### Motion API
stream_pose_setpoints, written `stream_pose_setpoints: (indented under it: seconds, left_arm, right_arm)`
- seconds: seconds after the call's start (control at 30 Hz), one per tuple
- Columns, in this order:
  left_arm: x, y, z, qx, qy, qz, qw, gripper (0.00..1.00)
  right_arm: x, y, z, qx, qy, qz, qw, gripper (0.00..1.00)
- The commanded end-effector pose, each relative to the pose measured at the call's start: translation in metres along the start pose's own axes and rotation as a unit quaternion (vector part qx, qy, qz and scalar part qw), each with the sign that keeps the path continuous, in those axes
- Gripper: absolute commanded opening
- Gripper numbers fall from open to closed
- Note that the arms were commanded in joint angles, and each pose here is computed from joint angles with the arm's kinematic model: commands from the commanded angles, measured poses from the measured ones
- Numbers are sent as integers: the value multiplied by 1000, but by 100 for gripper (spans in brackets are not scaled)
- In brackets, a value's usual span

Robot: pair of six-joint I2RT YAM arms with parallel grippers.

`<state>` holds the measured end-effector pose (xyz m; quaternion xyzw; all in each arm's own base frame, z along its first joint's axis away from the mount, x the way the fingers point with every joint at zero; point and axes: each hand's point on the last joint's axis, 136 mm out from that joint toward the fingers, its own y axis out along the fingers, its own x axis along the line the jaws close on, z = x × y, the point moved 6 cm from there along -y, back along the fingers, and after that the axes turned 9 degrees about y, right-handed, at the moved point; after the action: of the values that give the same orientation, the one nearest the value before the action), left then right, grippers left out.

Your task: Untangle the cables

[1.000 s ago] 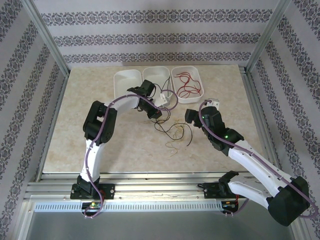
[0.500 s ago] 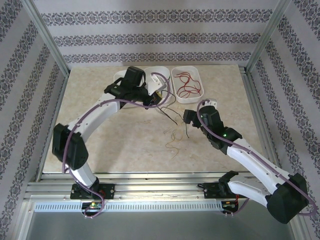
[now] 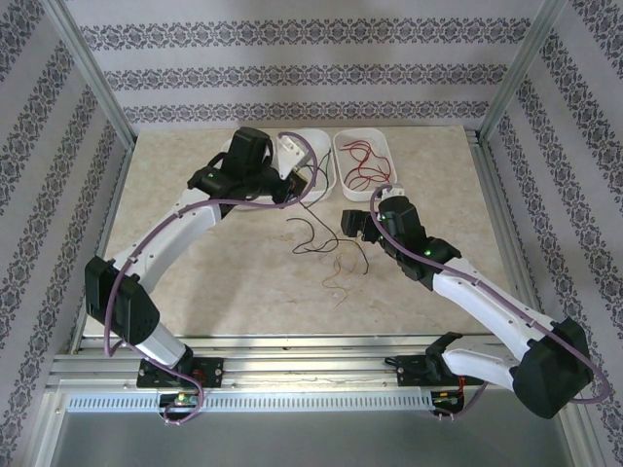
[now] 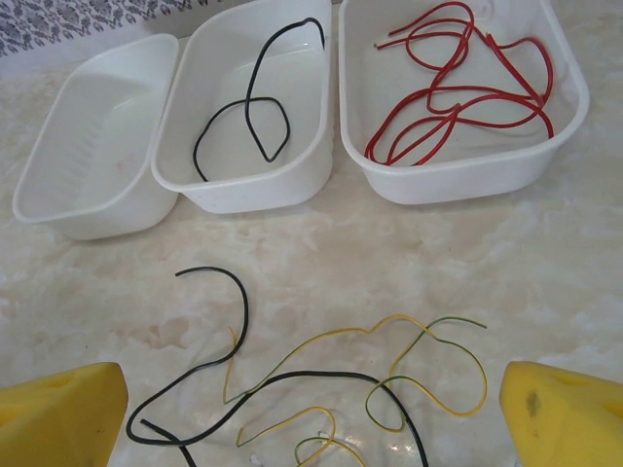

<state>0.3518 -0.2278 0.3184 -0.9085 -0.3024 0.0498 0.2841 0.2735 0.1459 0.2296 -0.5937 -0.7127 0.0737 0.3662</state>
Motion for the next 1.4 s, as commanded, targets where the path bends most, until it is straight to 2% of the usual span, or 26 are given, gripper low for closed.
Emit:
stream_pose_setpoints:
  seconds: [0.0,0.27,0.5,0.77,0.93,1.17,1.37]
  left_arm:
    - [19,-33,-31,-40,-29,-78,996,0]
    - [80,-88,-40,-48,-82,-170,981,0]
    - [107,-99,-46,-64,-89,-202,973,0]
    - [135,-54,-80,-111,-106,-140,978,0]
    - [158,-17,-78,-94,-119,-137,979,0]
    - [193,27,-65,-53,-118,-200,971,0]
    - [201,61,-47,-20,-96,-208,973,0]
  right_arm:
    - [0,-2,-8,-13,6,10,1000,98]
    - [-11,-13,-10,-42,7,41,998,98]
    - [-12,-16,-10,-41,2,43,998,98]
    - [-8,-13,-14,-41,5,43,998,98]
    - [-12,-17,-17,-47,10,59,997,98]
    - [-14,-23,-16,-47,11,62,997,98]
    - [-18,-30,-17,-57,16,67,996,98]
